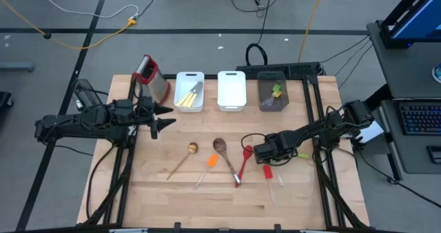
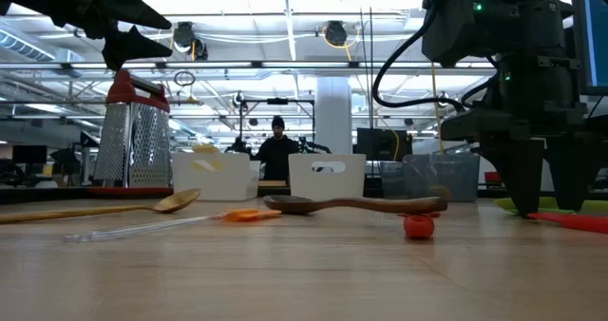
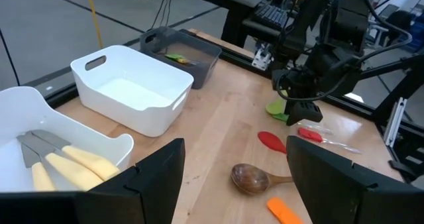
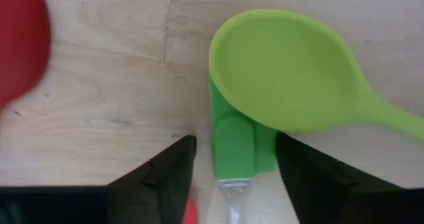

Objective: Pick & Place Kitchen Items
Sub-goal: Put the green spatula into the black bin

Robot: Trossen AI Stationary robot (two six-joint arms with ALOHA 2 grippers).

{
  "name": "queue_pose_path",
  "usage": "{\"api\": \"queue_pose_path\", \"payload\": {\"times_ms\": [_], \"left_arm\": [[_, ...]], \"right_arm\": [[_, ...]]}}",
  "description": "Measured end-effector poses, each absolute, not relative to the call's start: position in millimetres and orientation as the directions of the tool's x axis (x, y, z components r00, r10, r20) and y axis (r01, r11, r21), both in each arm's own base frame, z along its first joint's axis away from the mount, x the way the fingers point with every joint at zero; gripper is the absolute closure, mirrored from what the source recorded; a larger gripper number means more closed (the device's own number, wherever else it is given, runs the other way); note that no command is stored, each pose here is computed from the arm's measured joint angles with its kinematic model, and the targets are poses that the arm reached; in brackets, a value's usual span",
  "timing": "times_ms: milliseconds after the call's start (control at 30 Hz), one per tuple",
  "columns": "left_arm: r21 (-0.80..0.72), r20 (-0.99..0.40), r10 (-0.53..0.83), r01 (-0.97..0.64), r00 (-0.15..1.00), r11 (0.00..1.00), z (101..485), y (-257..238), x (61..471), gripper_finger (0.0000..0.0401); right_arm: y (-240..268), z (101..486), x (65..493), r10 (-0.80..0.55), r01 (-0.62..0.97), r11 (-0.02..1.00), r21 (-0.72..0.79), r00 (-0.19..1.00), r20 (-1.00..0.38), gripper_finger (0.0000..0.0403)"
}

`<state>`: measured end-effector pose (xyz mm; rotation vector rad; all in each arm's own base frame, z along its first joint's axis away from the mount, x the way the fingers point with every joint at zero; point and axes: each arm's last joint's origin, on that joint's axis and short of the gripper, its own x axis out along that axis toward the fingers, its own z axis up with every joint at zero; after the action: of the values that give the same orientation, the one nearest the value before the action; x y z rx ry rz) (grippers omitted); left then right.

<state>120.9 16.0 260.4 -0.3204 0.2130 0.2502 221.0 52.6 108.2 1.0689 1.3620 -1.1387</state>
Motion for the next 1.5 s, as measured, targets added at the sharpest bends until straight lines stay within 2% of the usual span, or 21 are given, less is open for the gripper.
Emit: {"api": "queue_pose_path", "payload": {"times_ms": [300, 567, 700, 1000, 1333, 1500], "left_arm": [[-0.269, -0.244, 0.208, -0.273, 0.947, 0.924, 260.5, 16.0, 120.9, 0.0132], [-0.27, -0.244, 0.208, -0.273, 0.947, 0.924, 260.5, 16.0, 120.9, 0.0132], [-0.27, -0.244, 0.208, -0.273, 0.947, 0.924, 260.5, 16.0, 120.9, 0.0132], [-0.271, -0.244, 0.208, -0.273, 0.947, 0.923, 260.5, 16.0, 120.9, 0.0132], [-0.275, -0.244, 0.208, -0.274, 0.947, 0.922, 260.5, 16.0, 121.0, 0.0132], [-0.275, -0.243, 0.208, -0.274, 0.947, 0.922, 260.5, 16.0, 120.9, 0.0132]], "right_arm": [[53.0, 103.0, 214.5, -0.029, 0.994, 0.074, -0.084, -0.082, -0.996, 0.031], [58.9, 102.8, 212.9, -0.067, 0.996, 0.058, -0.074, -0.07, -0.995, 0.0342], [62.1, 104.0, 211.8, -0.071, 0.995, 0.073, -0.064, -0.059, -0.996, 0.0372], [63.3, 116.0, 208.8, -0.067, 0.995, 0.1, -0.005, 0.002, -0.998, 0.0374], [61.7, 149.6, 203.8, -0.009, 0.97, 0.17, 0.173, 0.177, -0.984, 0.0374], [62.4, 171.0, 204.3, 0.047, 0.922, 0.212, 0.323, 0.321, -0.946, 0.0374]]}}
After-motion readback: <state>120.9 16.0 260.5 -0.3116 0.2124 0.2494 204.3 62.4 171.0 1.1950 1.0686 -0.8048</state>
